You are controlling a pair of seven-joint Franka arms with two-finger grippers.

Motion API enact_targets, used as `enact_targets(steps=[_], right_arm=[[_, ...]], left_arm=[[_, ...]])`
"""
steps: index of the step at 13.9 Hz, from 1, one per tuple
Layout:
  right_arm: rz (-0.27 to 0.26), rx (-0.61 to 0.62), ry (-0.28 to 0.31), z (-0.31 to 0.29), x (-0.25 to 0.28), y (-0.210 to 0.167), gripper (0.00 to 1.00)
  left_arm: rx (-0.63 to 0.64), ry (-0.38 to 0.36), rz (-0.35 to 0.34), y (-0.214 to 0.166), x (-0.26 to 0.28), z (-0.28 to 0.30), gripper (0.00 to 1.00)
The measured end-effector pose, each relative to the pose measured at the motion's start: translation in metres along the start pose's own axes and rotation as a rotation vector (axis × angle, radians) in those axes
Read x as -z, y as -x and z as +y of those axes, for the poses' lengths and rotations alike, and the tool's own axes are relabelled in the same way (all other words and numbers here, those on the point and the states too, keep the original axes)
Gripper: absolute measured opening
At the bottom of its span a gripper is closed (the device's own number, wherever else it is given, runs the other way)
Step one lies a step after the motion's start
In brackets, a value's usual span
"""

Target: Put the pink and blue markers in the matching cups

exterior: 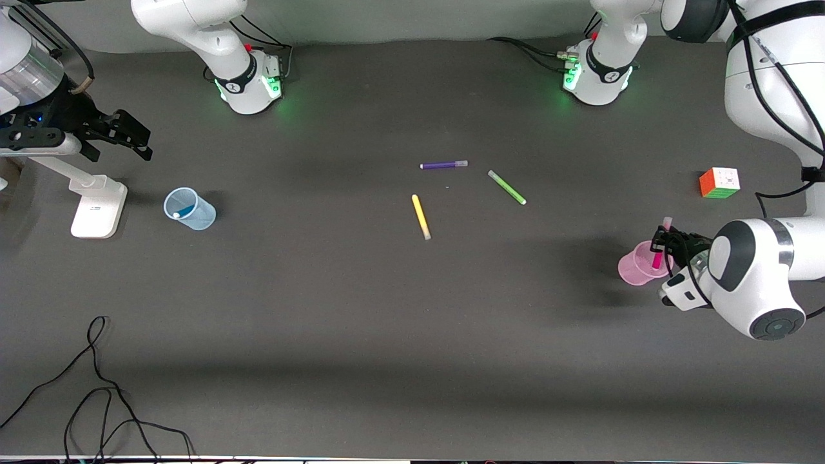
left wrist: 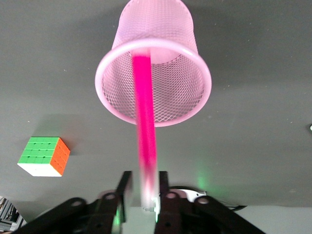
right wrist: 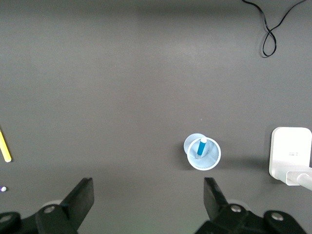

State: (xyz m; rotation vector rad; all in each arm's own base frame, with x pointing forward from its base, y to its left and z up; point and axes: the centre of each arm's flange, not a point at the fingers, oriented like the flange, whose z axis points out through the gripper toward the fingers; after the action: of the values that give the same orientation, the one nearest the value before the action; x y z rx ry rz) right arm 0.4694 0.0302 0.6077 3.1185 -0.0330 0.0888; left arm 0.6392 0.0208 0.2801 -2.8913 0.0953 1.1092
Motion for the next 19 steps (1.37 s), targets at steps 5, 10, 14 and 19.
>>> enact_targets(steps=[5, 10, 14, 19], right_arm=[[0.016, 0.039, 0.009, -0.019, 0.007, 0.001, 1.00], [0.017, 0.030, 0.010, -0.010, 0.007, -0.001, 1.00], [0.002, 0.025, 0.013, -0.004, 0.000, -0.005, 1.00], [-0.021, 0.002, 0.019, 0.006, -0.011, -0.011, 1.00]], left_arm=[[-0.004, -0.007, 0.040, 0.008, 0.026, 0.005, 0.89], [-0.013, -0.004, 0.133, 0.043, 0.085, 0.016, 1.00], [0.012, 0.080, 0.295, 0.119, 0.143, -0.013, 1.00], [-0.003, 0.064, 0.521, 0.193, 0.158, 0.004, 1.00]])
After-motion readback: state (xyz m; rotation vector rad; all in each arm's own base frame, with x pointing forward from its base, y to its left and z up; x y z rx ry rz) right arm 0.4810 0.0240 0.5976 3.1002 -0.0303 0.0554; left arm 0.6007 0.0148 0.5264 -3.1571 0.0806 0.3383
